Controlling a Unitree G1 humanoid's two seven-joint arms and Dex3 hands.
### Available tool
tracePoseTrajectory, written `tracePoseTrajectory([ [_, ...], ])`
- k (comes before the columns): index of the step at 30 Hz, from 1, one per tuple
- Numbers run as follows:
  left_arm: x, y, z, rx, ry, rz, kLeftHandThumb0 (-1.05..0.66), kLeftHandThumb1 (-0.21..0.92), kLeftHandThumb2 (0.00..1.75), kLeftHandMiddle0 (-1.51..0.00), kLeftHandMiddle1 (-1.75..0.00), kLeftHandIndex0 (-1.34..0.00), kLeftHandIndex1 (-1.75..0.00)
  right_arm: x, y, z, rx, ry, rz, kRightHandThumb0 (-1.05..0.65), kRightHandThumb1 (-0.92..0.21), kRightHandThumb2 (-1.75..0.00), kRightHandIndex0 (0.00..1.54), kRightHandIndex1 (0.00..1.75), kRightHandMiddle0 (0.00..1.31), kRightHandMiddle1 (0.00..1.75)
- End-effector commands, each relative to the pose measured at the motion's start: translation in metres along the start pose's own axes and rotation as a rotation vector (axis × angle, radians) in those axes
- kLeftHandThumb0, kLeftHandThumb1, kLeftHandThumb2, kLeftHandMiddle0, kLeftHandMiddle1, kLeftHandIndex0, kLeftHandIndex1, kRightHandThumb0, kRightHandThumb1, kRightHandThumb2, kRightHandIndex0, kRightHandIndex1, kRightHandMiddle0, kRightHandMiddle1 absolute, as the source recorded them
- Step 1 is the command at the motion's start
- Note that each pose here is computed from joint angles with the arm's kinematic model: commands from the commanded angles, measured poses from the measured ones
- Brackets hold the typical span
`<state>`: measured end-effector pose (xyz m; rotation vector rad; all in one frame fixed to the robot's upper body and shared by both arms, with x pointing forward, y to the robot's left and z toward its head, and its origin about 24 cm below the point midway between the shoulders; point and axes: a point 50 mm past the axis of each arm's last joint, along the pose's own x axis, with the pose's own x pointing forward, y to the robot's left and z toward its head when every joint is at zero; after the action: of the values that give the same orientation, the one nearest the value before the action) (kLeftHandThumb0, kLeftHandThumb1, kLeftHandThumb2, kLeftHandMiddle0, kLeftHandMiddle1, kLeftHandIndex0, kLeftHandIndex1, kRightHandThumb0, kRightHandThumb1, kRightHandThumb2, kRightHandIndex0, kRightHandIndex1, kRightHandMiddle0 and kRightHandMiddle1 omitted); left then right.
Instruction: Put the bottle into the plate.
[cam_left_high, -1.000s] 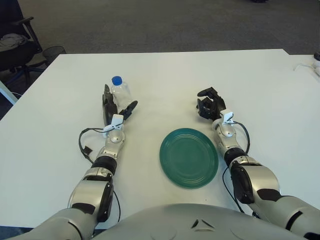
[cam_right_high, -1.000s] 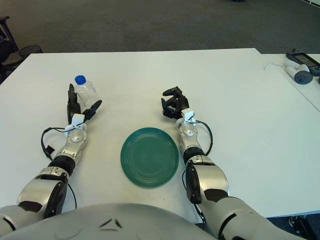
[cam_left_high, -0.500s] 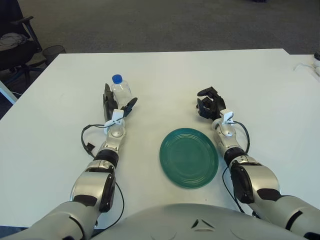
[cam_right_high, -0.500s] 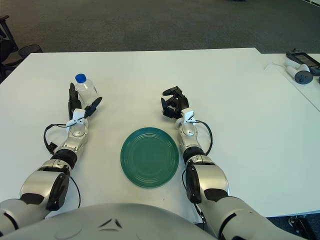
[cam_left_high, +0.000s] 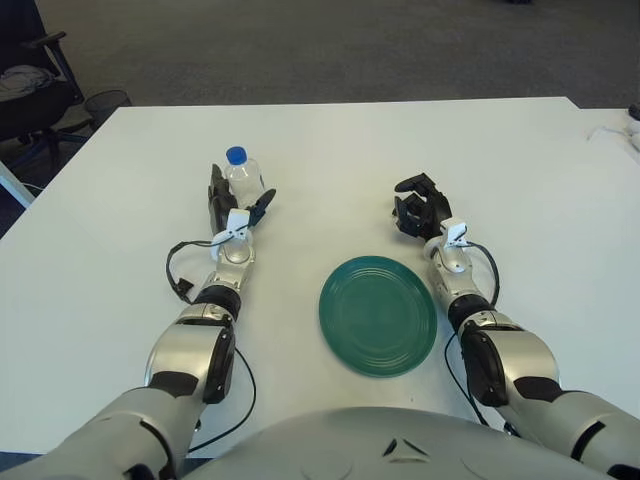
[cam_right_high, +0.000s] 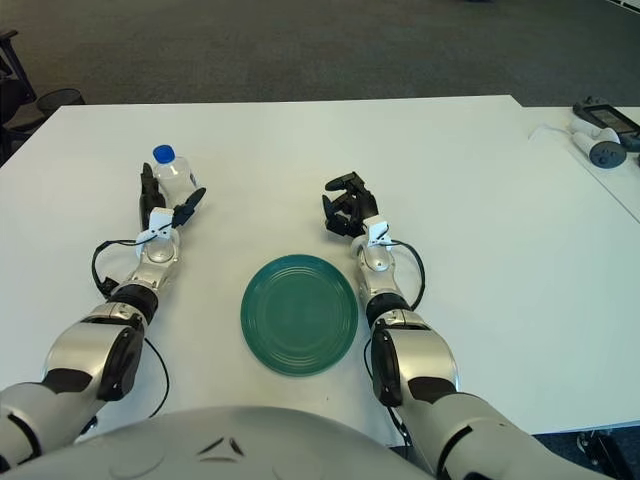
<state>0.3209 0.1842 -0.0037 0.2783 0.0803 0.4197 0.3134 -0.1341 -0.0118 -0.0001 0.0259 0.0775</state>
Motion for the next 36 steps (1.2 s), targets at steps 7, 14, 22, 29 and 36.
tracePoseTrajectory([
  [7,0.003,0.001,-0.005,-0.036,0.095,0.043,-1.05,0.88,0.00,-0.03,-0.02,0.00,0.00,-0.058,0.004,-0.077,0.054,0.415,-0.019,0.00,-0.53,-0.96,0.52,1.67,0.39,1.50],
  [14,0.007,0.006,-0.007,-0.045,0.124,0.060,-1.05,0.89,0.01,-0.04,-0.02,0.00,0.00,-0.059,0.004,-0.078,0.041,0.433,-0.019,0.00,-0.53,-0.97,0.52,1.67,0.39,1.51],
  [22,0.010,0.008,-0.006,-0.047,0.143,0.069,-1.05,0.89,0.01,-0.04,-0.02,0.00,0.00,-0.059,0.004,-0.078,0.038,0.439,-0.016,0.00,-0.53,-0.96,0.54,1.64,0.40,1.50],
  [29,0.012,0.009,-0.005,-0.044,0.146,0.079,-1.05,0.88,0.00,-0.07,-0.03,-0.01,0.00,-0.059,0.004,-0.078,0.054,0.434,-0.025,0.00,-0.53,-0.96,0.54,1.64,0.40,1.50],
  [36,0.012,0.008,-0.002,-0.028,0.126,0.090,-1.05,0.88,0.00,-0.17,-0.32,-0.01,-0.48,-0.058,0.003,-0.078,0.057,0.446,-0.032,0.00,-0.53,-0.96,0.54,1.64,0.40,1.49],
])
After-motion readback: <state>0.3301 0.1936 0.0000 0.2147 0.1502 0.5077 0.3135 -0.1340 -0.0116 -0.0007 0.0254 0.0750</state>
